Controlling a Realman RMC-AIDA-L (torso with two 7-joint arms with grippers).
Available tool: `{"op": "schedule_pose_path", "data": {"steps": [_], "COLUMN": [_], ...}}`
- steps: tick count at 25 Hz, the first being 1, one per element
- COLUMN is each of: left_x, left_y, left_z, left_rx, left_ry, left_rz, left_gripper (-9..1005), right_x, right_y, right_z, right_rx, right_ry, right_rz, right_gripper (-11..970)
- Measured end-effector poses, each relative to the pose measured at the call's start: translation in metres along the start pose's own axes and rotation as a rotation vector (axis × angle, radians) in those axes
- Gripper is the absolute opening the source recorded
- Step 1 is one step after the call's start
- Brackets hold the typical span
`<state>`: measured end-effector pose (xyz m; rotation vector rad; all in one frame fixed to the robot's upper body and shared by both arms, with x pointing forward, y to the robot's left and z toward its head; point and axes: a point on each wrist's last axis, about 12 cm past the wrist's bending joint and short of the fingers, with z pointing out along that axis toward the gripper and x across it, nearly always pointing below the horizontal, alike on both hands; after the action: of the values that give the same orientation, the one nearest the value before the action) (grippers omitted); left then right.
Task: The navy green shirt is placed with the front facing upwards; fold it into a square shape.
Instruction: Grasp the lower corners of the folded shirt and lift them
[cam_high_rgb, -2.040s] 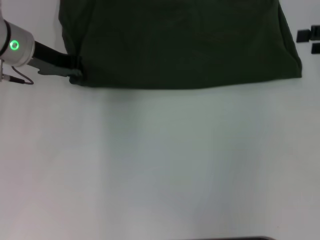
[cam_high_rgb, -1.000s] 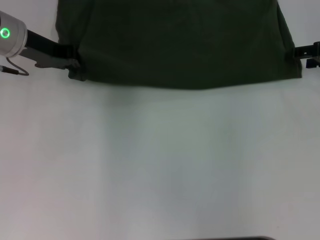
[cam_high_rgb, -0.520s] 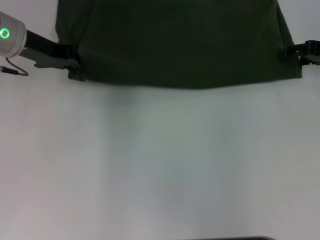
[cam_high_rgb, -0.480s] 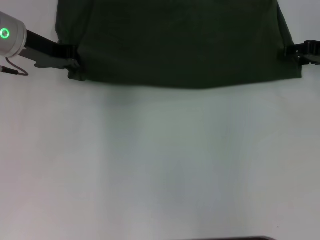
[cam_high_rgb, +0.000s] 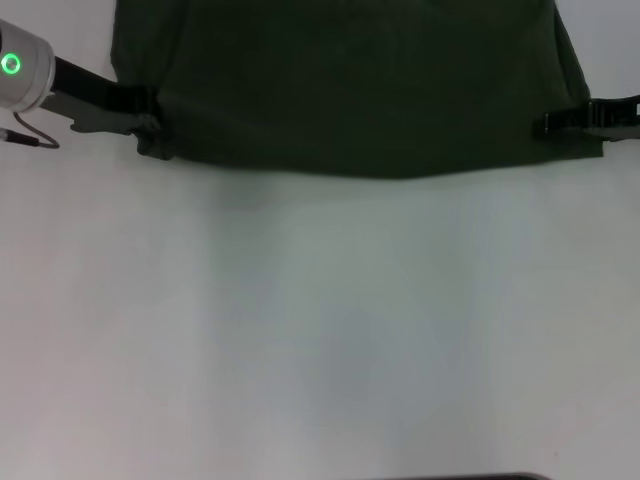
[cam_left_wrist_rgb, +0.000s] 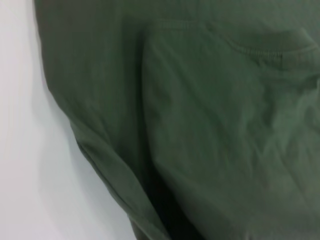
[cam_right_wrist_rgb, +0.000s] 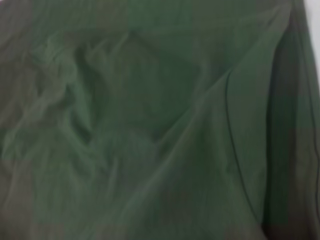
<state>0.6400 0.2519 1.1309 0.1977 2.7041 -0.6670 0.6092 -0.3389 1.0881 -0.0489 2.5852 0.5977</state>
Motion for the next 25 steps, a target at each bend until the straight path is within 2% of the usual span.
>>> {"op": "schedule_pose_path", "data": {"steps": [15, 25], "left_x": [-0.0019, -0.0026], "left_y": [-0.0055, -0.0047], "left_z": [0.0031, 0.0017], "left_rx": [-0.004, -0.005], "left_ry": [0.001, 0.002], "left_rz": [0.008, 0.006], "left_gripper": [32, 33], "right_x": [-0.0018, -0.0069], "right_y": [-0.0006, 0.0001], "right_z": [-0.0027, -0.0089], "right_rx": [0.017, 0.012], "right_ry": [0.021, 0.027], "right_rz": [0.015, 0.019], "right_gripper": [711, 288]}}
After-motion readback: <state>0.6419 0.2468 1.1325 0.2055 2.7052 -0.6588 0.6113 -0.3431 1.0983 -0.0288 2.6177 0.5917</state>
